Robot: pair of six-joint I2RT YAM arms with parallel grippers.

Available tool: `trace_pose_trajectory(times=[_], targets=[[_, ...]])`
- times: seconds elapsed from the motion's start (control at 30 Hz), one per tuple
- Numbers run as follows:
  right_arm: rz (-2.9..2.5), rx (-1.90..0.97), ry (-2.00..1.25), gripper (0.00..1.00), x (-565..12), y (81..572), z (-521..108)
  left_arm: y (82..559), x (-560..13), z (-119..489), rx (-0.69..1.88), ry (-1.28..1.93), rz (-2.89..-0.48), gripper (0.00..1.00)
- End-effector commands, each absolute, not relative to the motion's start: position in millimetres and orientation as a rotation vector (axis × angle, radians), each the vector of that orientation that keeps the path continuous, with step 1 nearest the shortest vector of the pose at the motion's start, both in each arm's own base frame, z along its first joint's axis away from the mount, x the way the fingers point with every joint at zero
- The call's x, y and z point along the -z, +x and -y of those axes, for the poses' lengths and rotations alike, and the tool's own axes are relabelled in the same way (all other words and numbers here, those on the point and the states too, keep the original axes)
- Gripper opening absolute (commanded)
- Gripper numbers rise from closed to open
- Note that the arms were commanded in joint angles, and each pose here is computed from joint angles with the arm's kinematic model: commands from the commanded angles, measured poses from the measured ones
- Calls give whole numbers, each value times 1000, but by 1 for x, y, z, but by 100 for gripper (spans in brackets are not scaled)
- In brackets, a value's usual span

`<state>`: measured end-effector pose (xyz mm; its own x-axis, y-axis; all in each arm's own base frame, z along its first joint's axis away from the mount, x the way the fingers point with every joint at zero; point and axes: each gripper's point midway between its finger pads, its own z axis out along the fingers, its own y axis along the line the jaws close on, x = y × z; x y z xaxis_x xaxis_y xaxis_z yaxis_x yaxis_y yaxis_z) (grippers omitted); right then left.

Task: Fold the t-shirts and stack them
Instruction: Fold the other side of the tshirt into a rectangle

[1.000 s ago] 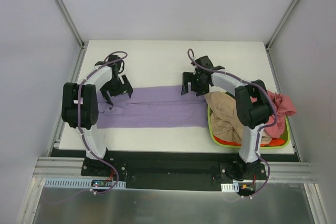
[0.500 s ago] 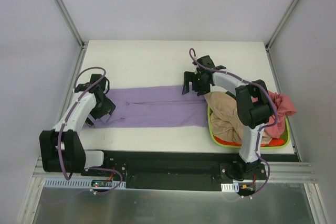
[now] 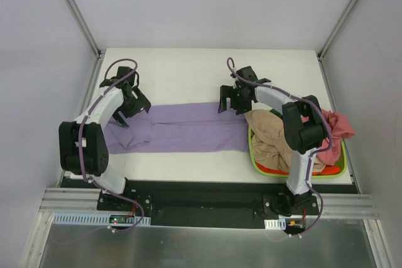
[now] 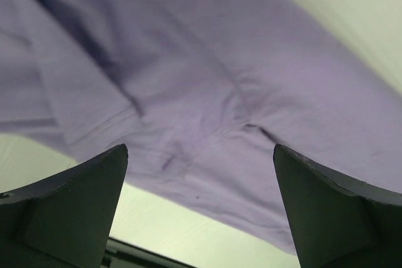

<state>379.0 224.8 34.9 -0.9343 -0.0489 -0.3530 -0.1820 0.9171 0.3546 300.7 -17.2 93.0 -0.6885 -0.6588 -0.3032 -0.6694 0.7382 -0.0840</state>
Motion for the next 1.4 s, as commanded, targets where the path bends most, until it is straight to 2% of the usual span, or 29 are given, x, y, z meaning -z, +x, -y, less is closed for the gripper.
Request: trace_pose_trajectory(times=[0.0, 0.3, 0.63, 0.77, 0.83, 1.0, 1.13, 1.3, 1.37], targets=[[-2870, -451, -159, 96, -7, 354, -202, 339, -86, 52, 128, -902, -2673, 99], [-2883, -432, -162, 96, -3, 353, -200, 337, -39, 53, 12, -886, -2792, 99], [-2891, -402, -157, 96, -1, 353, -196, 280, -32, -14, -296, -1053, -2756, 99], [-2895, -398, -149, 96, 1, 353, -195, 244, -39, -53, -401, -1245, -2657, 99], [-2903, -382, -144, 96, 3, 352, -192, 227, -53, -78, -522, -1317, -2533, 99], [-2903, -377, -141, 96, 0, 353, -191, 204, -67, -102, -633, -1517, -2374, 99], [-2895, -399, -154, 96, -3, 352, -194, 212, -82, -98, -523, -1569, -2312, 99], [-2869, -425, -170, 96, -11, 354, -197, 236, -112, -74, -244, -1497, -2289, 99], [-2851, -439, -178, 96, -17, 357, -199, 255, -123, -53, -58, -1364, -2308, 99]])
